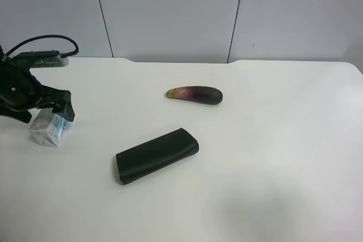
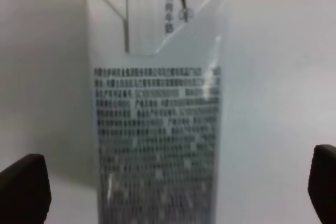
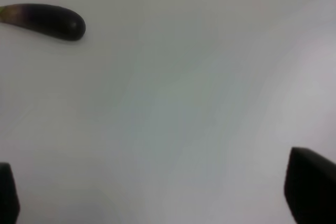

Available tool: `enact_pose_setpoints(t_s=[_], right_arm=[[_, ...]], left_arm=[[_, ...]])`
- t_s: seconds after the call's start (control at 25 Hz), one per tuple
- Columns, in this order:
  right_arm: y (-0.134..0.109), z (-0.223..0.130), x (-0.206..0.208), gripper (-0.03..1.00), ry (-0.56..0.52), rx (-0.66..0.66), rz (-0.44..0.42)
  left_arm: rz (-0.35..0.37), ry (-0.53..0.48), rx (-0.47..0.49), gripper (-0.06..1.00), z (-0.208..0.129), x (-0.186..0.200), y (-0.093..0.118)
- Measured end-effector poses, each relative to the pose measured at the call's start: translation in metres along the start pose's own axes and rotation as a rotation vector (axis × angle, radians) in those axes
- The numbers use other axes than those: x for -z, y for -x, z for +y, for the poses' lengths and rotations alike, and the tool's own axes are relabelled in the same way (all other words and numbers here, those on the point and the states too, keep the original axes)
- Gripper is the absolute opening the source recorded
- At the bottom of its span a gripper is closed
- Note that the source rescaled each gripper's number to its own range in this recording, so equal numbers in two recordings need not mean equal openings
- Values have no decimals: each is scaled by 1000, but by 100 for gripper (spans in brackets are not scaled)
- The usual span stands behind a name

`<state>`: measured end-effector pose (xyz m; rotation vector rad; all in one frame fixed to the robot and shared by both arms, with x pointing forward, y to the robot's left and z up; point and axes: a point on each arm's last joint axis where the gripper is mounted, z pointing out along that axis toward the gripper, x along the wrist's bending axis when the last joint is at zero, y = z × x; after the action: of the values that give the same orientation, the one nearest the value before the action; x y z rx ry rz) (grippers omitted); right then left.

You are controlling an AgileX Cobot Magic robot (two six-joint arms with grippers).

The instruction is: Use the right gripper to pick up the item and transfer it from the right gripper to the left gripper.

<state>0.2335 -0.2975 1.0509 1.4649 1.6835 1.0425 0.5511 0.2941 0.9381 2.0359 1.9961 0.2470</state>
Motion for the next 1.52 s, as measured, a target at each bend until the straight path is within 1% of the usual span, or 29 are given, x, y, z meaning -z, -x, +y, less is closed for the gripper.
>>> enact_pose_setpoints(t_s=[0.2, 0.28, 0.4, 0.52, 0.56, 0.68, 0.72, 0.84, 1.04, 1.2, 1.28, 1.32, 1.4, 1.52], right_arm=[[0, 0, 0, 100, 0, 0, 0], [0, 0, 0, 100, 0, 0, 0], [0, 0, 0, 100, 0, 0, 0], [0, 0, 0, 100, 0, 0, 0], [0, 0, 0, 100, 0, 0, 0], [0, 0, 0, 100, 0, 0, 0], [0, 0, 0, 100, 0, 0, 0], [0, 0, 0, 100, 0, 0, 0], [0, 0, 0, 100, 0, 0, 0], [0, 0, 0, 100, 0, 0, 0], [0, 0, 0, 100, 0, 0, 0], [0, 0, 0, 100, 0, 0, 0], [0, 0, 0, 100, 0, 0, 0], [0, 0, 0, 100, 0, 0, 0]], left_arm=[[-11, 87, -10, 99, -2, 56, 5], [-18, 124, 0, 99, -7, 81, 8], [-25, 207, -6, 100, -19, 123, 12], [-31, 294, -21, 100, -38, 166, 16], [-33, 308, -25, 100, -47, 175, 17], [-37, 379, -38, 100, -83, 202, 20], [-38, 392, -42, 100, -96, 206, 21], [-37, 470, -56, 100, -136, 221, 22], [-26, 649, -86, 100, -196, 245, 24], [47, 781, -113, 100, -233, 258, 20], [76, 817, -113, 100, -248, 258, 18], [79, 837, -106, 100, -255, 258, 17], [78, 864, -83, 100, -266, 255, 16], [67, 869, -49, 100, -275, 247, 15]])
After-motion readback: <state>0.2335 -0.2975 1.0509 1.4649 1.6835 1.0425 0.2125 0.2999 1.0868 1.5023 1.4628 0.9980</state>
